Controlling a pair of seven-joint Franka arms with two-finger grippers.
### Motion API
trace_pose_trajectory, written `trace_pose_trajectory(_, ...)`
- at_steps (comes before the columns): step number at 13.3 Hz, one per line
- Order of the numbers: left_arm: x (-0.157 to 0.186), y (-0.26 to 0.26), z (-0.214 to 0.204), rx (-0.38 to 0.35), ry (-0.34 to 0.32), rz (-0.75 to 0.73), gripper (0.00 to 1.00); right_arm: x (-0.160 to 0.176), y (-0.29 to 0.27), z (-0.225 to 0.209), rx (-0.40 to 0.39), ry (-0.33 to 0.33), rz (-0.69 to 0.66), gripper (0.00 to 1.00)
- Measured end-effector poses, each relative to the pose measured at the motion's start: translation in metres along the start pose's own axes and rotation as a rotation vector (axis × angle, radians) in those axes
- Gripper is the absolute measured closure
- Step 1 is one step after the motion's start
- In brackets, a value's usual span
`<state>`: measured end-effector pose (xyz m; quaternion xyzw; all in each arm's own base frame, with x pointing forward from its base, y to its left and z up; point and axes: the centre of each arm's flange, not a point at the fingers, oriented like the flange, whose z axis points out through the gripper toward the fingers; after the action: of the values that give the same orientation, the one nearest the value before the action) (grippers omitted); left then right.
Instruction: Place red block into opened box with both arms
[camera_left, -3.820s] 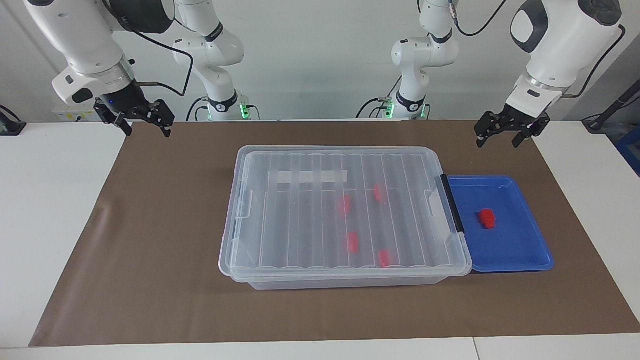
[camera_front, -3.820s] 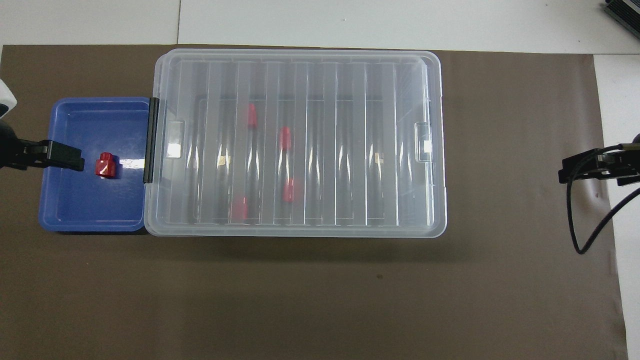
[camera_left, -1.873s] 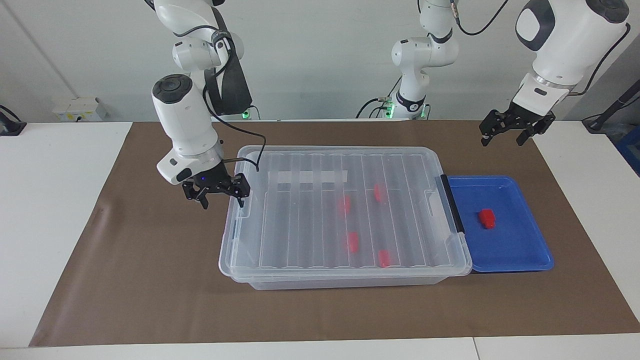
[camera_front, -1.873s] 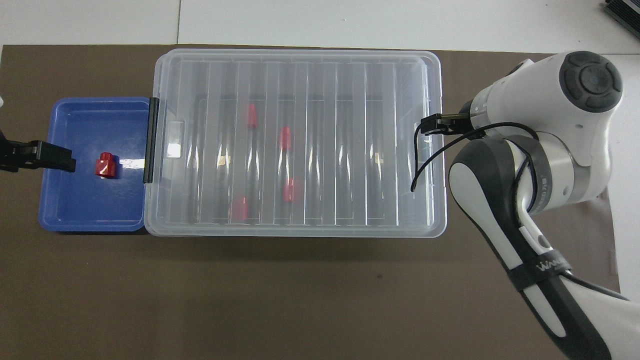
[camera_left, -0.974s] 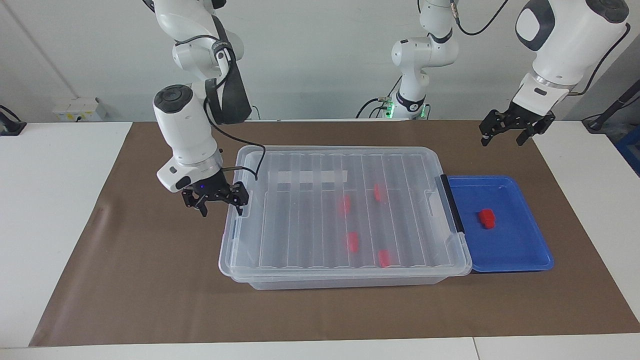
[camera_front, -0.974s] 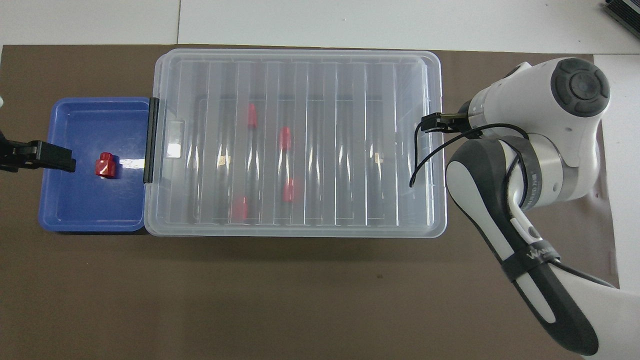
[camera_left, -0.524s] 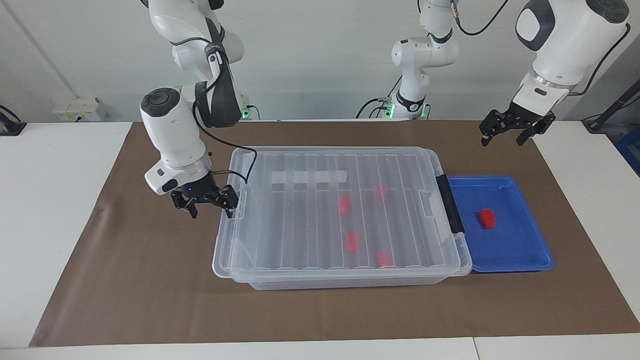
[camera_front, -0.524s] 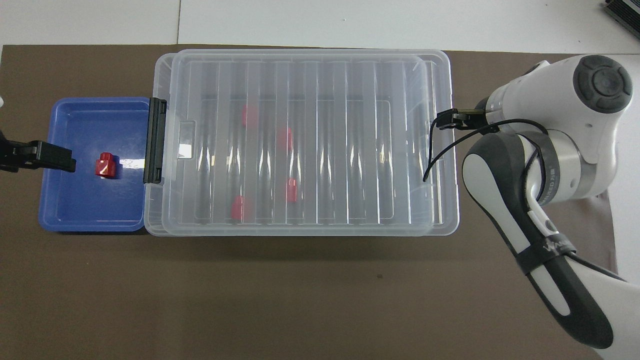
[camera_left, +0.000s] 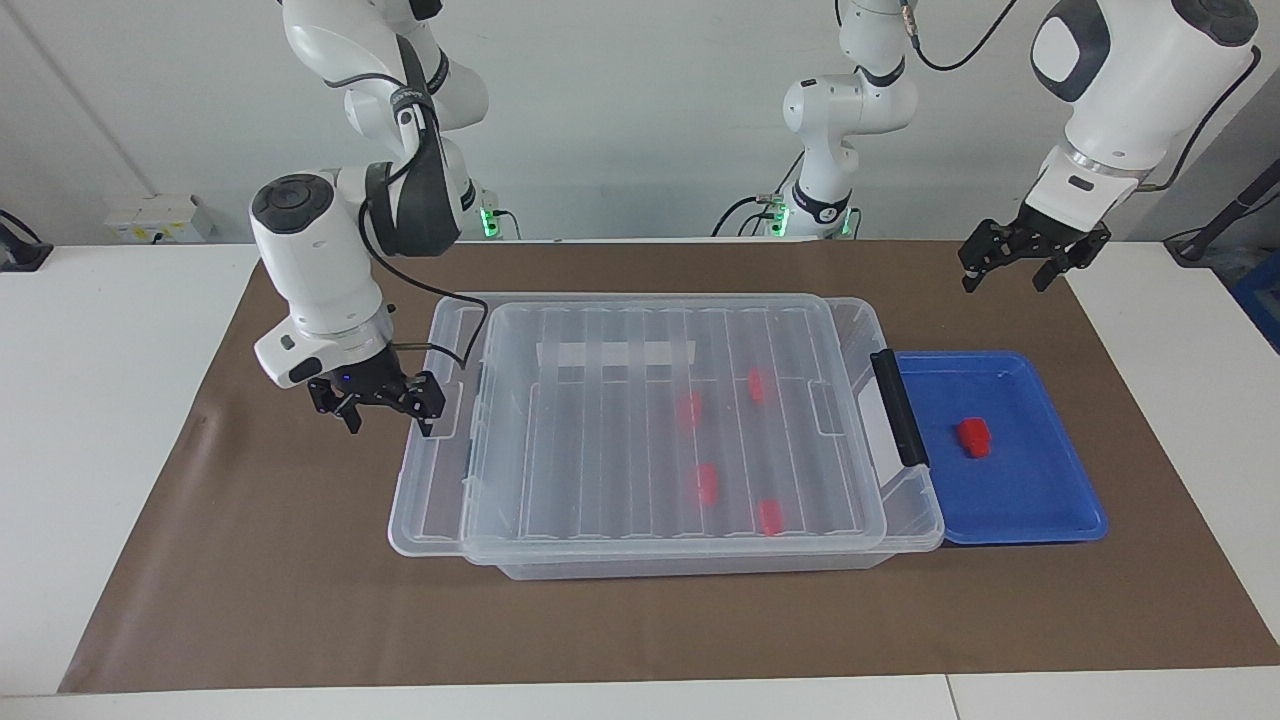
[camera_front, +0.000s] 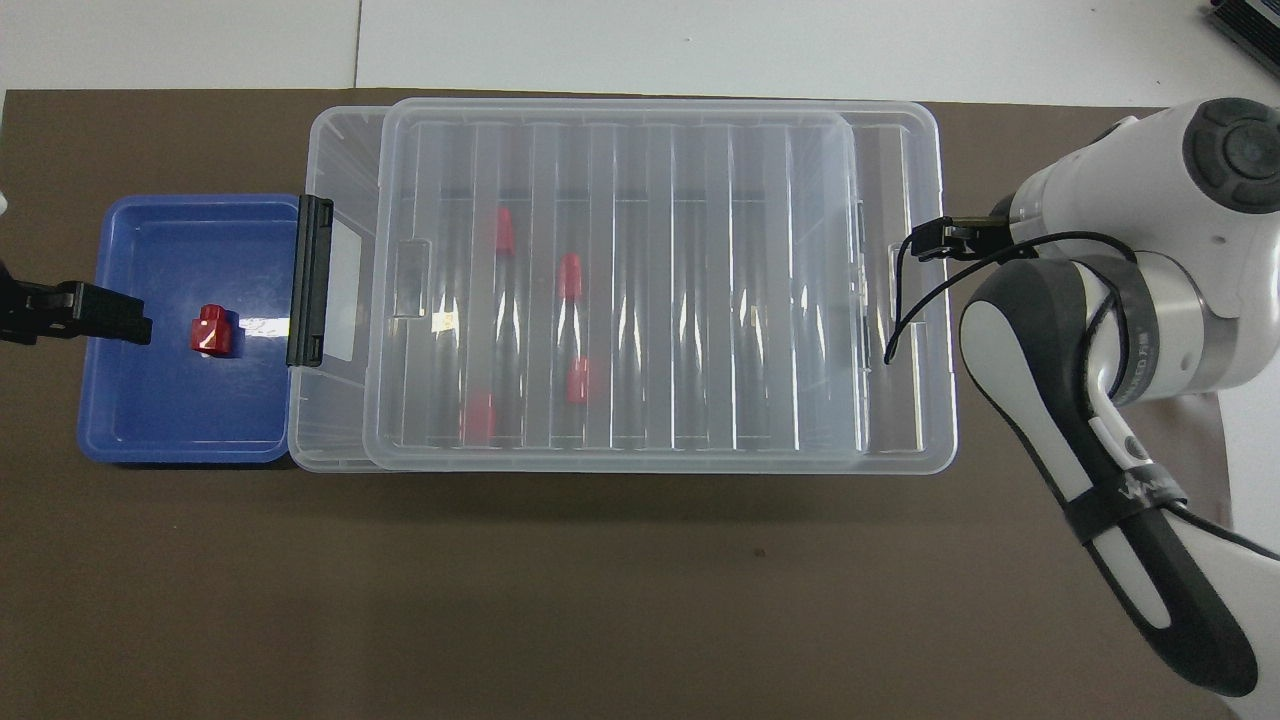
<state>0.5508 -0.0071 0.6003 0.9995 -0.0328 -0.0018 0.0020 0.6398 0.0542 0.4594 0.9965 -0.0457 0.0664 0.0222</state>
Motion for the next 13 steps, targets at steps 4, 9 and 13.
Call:
trace_pose_trajectory(4,-0.001,0.000,-0.001,0.000,-0.001,0.000,0.00,0.001,0.015,-0.005,-0.053,-0.011,-0.007,0.00)
trace_pose_trajectory(9,-0.006,0.000,-0.011,0.005,0.022,-0.001,0.00,0.002,0.031,-0.005,-0.070,-0.022,0.010,0.00)
trace_pose_trajectory(13,0.012,-0.024,0.011,0.035,0.184,-0.032,0.00,0.002,0.044,-0.004,-0.104,-0.030,0.013,0.00)
